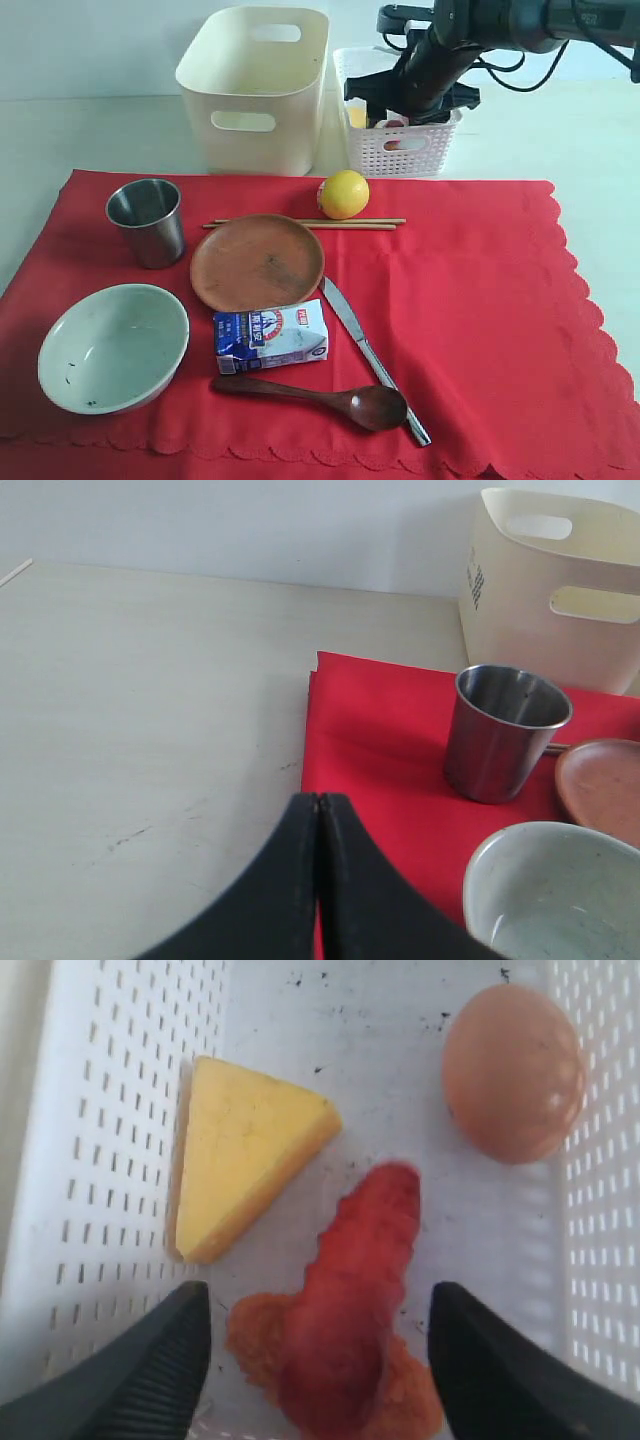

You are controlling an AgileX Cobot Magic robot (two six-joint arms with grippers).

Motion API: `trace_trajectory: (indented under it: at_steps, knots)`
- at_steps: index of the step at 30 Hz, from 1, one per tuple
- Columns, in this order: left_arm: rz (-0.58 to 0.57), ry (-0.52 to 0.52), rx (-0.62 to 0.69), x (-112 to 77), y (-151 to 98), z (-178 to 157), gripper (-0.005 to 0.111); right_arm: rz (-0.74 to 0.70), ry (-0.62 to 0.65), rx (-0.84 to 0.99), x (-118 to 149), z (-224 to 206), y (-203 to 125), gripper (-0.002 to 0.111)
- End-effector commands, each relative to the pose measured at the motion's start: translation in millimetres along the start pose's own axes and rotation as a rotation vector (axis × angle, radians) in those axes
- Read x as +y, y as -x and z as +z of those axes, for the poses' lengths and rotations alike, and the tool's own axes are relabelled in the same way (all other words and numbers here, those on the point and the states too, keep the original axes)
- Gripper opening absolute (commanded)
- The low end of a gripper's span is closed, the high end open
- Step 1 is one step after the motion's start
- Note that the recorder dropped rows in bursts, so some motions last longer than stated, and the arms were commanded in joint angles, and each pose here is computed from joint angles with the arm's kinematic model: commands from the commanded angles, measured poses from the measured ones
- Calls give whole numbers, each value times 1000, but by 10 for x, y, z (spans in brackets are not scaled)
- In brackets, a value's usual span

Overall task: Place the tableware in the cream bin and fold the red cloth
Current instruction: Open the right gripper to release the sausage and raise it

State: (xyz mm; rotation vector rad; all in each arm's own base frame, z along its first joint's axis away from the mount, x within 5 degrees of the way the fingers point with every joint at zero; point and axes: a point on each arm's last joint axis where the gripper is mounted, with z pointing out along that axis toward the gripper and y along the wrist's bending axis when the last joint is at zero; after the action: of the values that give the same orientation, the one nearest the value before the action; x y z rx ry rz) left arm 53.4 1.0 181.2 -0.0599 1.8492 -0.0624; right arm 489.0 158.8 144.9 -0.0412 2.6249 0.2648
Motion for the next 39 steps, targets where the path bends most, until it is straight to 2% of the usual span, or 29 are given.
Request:
trace_trajectory:
  at_steps: [1, 9, 16, 21, 26, 29, 39]
  knots:
    - [-6, -1, -11, -1, -1, -1, 0, -3, 10, -43, 19, -178, 103, 76]
    - [-6, -1, -11, -1, -1, -1, 0, -7, 22, -74, 79, -621, 231, 77]
    - [-6, -1, -11, -1, -1, -1, 0, -32, -6, 61, 87, -1023, 162, 76]
    - [-6, -1, -11, -1, -1, -1, 0, -31, -30, 190, 71, -1156, 56, 71]
    - [-6, -1, -11, -1, -1, -1, 0, -31, -43, 264, 66, -1279, -4, 59]
    - [-6, -1, -11, -1, -1, -1, 0, -37, -44, 254, 71, -1413, 10, 54]
    - [-6, -1, -11, -1, -1, -1, 0, -78, -10, 139, 138, -1906, 90, 54]
